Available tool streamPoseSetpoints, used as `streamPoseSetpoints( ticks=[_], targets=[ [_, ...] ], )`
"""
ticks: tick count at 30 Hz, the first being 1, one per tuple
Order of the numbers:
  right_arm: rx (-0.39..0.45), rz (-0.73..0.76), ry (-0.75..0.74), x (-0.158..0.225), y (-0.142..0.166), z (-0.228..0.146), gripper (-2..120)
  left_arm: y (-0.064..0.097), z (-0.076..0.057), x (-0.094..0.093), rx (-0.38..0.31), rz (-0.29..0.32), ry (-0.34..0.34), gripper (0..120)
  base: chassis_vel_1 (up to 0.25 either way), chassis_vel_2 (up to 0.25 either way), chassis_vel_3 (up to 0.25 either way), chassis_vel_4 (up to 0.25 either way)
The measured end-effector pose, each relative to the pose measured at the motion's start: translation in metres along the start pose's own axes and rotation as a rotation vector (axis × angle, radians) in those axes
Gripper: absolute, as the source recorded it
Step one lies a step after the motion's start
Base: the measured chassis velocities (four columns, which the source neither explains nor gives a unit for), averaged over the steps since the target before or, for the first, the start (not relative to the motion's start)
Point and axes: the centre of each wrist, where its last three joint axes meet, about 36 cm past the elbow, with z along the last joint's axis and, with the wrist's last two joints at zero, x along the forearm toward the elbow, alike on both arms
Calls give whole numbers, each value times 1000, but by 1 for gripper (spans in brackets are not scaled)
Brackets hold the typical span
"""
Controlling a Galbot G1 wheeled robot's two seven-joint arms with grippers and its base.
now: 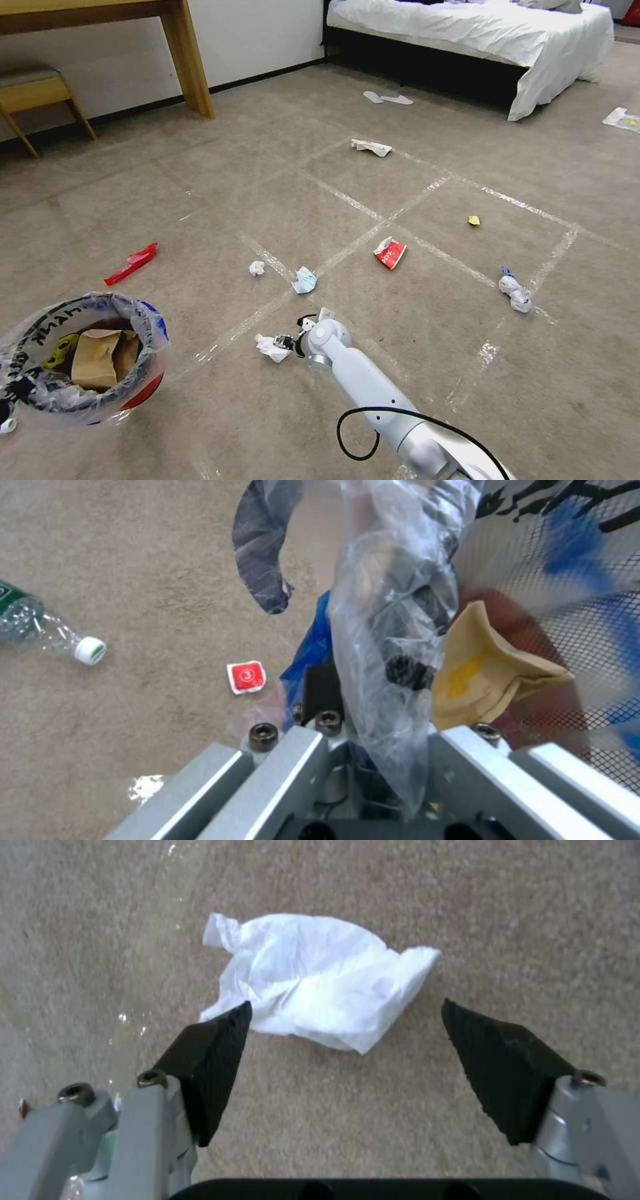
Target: Pick up the trash bin and place the garbage on the floor into it.
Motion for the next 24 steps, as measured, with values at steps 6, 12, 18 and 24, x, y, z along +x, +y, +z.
streamPoseSetpoints(
  ticks=[6, 12, 18, 24],
  targets=[
    [4, 1, -4, -5, -5, -2, 74, 0, 0, 1, -3, -1, 1, 0, 0, 0, 0, 0],
    [4, -3, -3, -9, -10, -1, 74, -1, 0, 1, -3, -1, -2, 0, 0, 0, 0, 0],
    [19, -4, -10, -14, -14, 1, 73, -3, -1, 3, -6, 6, -7, 0, 0, 0, 0, 0],
    [40, -10, -20, -20, -18, 3, 58, -4, 0, 8, -7, 12, -10, 0, 0, 0, 0, 0]
  ],
)
